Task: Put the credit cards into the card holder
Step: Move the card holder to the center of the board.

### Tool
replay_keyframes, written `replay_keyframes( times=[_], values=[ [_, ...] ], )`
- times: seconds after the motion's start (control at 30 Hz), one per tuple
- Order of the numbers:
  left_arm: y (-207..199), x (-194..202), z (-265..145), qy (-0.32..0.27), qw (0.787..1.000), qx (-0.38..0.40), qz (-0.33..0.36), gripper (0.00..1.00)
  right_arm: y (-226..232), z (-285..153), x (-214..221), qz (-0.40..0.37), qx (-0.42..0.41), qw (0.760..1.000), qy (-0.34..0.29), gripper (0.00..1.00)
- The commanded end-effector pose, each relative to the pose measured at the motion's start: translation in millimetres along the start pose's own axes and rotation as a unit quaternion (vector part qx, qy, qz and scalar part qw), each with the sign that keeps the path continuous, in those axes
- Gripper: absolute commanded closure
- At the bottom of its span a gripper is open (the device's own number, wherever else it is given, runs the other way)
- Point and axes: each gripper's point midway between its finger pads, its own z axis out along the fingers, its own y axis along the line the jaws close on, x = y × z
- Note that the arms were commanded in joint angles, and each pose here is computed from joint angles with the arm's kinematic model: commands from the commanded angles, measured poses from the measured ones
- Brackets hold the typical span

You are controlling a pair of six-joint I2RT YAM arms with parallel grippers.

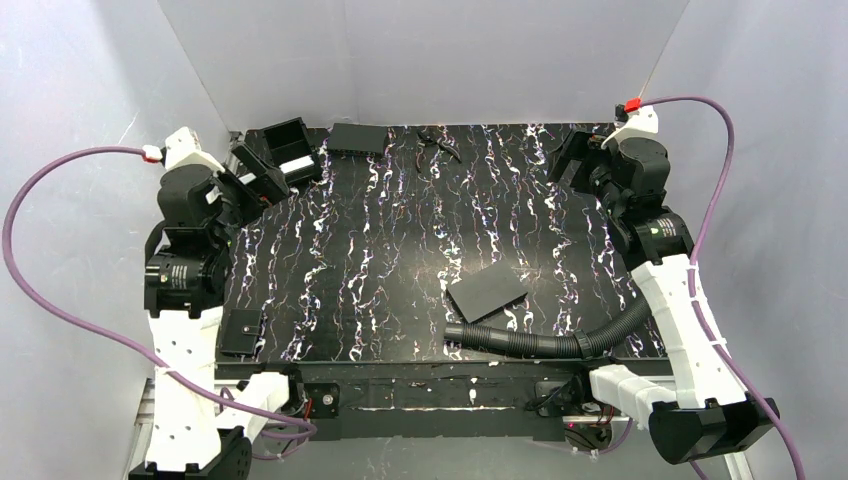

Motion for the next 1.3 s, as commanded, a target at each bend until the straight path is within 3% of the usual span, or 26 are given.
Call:
replay_keyframes(
  times=[0.0,0.2,0.33,0.47,0.53,0.6,0.63,0.7,0.8,0.93,1.03,1.27],
  values=[
    [12.1,22.8,7.6,0.049,0.998,-0.024,0.016,0.01,4.1,0.0,-8.9,0.003,-0.006,1.0,-0.011,0.0],
    [37.3,68.2,21.9,0.139,0.987,-0.079,0.03,0.01,7.1,3.4,2.4,0.002,-0.016,1.0,0.004,0.0],
    [69.1,112.9,31.5,0.231,0.959,-0.163,0.009,0.01,14.4,6.8,20.7,0.021,-0.037,0.999,0.025,0.0],
    [131.6,166.0,20.3,0.319,0.88,-0.33,-0.125,0.01,24.1,11.3,38.8,0.043,-0.061,0.996,0.05,0.0],
    [157.2,192.0,12.2,0.351,0.828,-0.395,-0.189,0.01,31.9,15.7,47.6,0.051,-0.081,0.993,0.069,0.0],
    [181.8,214.2,-4.6,0.376,0.762,-0.47,-0.239,0.01,43.6,20.8,56.1,0.056,-0.106,0.988,0.092,0.0],
    [190.7,223.6,-12.3,0.388,0.729,-0.497,-0.266,0.01,50.3,23.6,61.0,0.058,-0.12,0.985,0.107,0.0],
    [200.6,241.9,-13.3,0.4,0.698,-0.5,-0.321,0.01,69.0,26.5,72.1,0.056,-0.158,0.976,0.14,0.0],
    [219.7,251.7,-6.0,0.377,0.69,-0.509,-0.35,0.01,103.6,28.0,107.2,0.028,-0.206,0.955,0.213,0.0],
    [248.2,239.0,-5.6,0.332,0.696,-0.557,-0.307,0.01,149.9,17.3,170.4,-0.063,-0.247,0.919,0.301,0.0],
    [261.7,230.8,-6.4,0.309,0.707,-0.571,-0.281,0.01,186.4,-2.9,207.5,-0.105,-0.288,0.893,0.329,0.0],
    [290.4,193.1,7.0,0.214,0.778,-0.556,-0.199,0.03,235.8,-25.2,250.8,-0.125,-0.353,0.861,0.344,0.0]
  ],
)
